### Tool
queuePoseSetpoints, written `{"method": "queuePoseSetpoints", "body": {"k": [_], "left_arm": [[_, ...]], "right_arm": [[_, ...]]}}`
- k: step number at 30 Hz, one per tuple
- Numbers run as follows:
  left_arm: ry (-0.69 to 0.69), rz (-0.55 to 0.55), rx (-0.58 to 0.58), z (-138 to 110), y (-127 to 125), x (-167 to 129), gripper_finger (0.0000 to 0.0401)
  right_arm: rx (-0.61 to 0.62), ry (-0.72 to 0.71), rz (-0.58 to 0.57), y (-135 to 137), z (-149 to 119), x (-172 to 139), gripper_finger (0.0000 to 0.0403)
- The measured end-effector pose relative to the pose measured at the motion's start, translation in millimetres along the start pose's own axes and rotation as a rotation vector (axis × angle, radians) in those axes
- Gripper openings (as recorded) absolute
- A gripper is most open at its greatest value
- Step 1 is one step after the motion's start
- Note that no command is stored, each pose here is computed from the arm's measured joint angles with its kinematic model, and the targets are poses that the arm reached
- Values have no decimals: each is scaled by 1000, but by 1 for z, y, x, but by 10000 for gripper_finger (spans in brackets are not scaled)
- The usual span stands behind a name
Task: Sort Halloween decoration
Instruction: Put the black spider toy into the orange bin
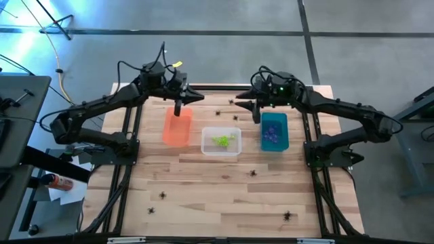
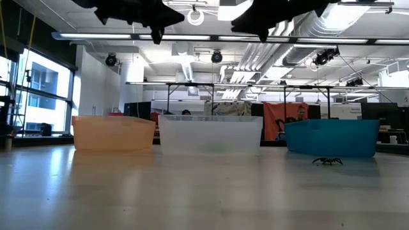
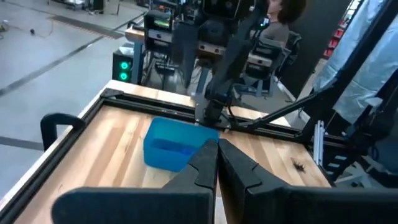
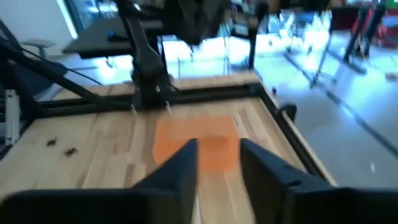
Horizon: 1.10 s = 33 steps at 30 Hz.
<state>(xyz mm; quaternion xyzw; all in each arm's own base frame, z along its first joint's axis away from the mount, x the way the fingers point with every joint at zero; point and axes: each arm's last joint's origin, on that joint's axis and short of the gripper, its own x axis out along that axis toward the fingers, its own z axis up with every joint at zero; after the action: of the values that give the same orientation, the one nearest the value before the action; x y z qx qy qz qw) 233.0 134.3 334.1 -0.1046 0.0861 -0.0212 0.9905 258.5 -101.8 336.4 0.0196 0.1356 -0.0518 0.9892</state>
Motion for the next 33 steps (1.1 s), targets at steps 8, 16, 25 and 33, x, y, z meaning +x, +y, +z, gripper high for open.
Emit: {"method": "queuePoseSetpoints", "body": {"k": [8,16,25,33], "left_arm": [[136,-4,50,-9,-14,-19,0],[173,-6,45,-13,-16,-22,0],[249,-144,-37,-22,-23,-24,0],[447,-116,47,-36,-64,-40,0]], "right_arm": [[12,-37,-54,6,4,2,19],[8,-36,-53,4,4,2,8],[100,10,-59,4,-1,2,1],[100,10,-59,4,-1,2,1]]}}
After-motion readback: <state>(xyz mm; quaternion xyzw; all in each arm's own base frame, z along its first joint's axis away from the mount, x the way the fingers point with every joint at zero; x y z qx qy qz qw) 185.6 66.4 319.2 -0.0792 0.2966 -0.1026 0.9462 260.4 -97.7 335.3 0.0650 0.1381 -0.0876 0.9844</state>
